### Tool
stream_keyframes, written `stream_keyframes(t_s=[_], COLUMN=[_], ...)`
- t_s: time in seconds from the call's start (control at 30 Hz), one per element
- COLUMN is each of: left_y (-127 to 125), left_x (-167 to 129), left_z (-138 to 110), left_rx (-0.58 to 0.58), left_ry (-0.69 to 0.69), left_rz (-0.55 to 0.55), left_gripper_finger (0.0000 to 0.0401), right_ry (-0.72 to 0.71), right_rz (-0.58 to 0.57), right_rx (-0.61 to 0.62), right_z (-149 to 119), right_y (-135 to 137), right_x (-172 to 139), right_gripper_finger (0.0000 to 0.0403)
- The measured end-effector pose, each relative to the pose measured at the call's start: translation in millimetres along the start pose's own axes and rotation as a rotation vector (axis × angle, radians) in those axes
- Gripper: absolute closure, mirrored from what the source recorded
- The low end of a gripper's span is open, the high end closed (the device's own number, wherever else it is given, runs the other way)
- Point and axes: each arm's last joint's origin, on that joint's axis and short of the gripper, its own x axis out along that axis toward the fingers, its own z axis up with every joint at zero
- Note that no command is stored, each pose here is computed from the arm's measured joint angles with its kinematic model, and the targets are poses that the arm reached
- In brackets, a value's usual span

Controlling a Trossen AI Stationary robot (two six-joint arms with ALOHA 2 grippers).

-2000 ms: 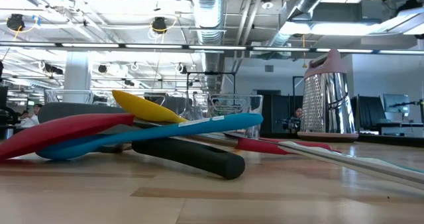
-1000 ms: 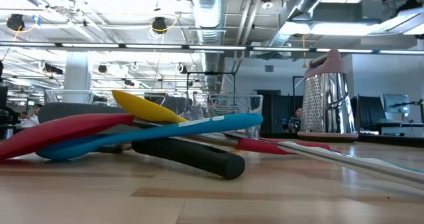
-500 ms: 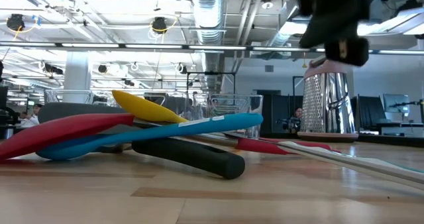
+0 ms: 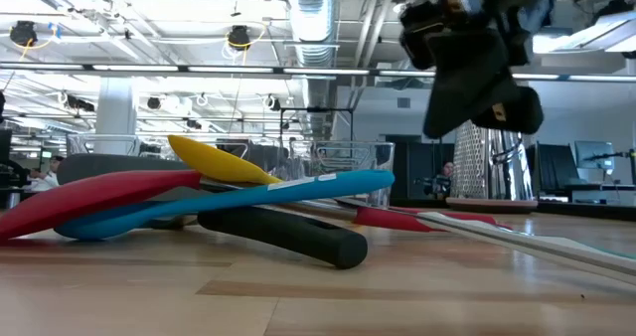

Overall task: Pick & Place Kitchen Items
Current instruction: Put the blue patterned knife into the left transparent bin

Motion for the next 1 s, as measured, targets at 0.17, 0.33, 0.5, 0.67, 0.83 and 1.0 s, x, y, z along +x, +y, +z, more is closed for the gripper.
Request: stream_keyframes(t_s=[0.17, 0.33, 0.5, 0.67, 0.83, 1.0], left_y=[0, 0, 1, 1, 1, 1], left_x=[0, 0, 0, 0, 0, 0], left_z=[-1, -2, -4, -6, -7, -7], left_rx=[0.0, -0.002, -0.019, -0.019, -0.019, -0.019], left_ry=[0.01, 0.018, 0.04, 0.059, 0.064, 0.063], left_rz=[0.001, 0.003, 0.006, 0.009, 0.01, 0.01], left_gripper_finger=[0.0399, 0.0399, 0.0399, 0.0399, 0.0399, 0.0399], right_ry=[0.051, 0.073, 0.102, 0.128, 0.135, 0.137], right_rz=[-0.157, -0.2, -0.21, -0.304, -0.311, -0.327], right_rx=[0.049, 0.083, 0.134, 0.184, 0.205, 0.221], right_z=[1, -1, -7, -16, -20, -24], right_y=[25, 46, 65, 78, 89, 89], right_x=[7, 23, 34, 30, 21, 21], right_gripper_finger=[0.0403, 0.0403, 0.0403, 0.0403, 0.0403, 0.0403])
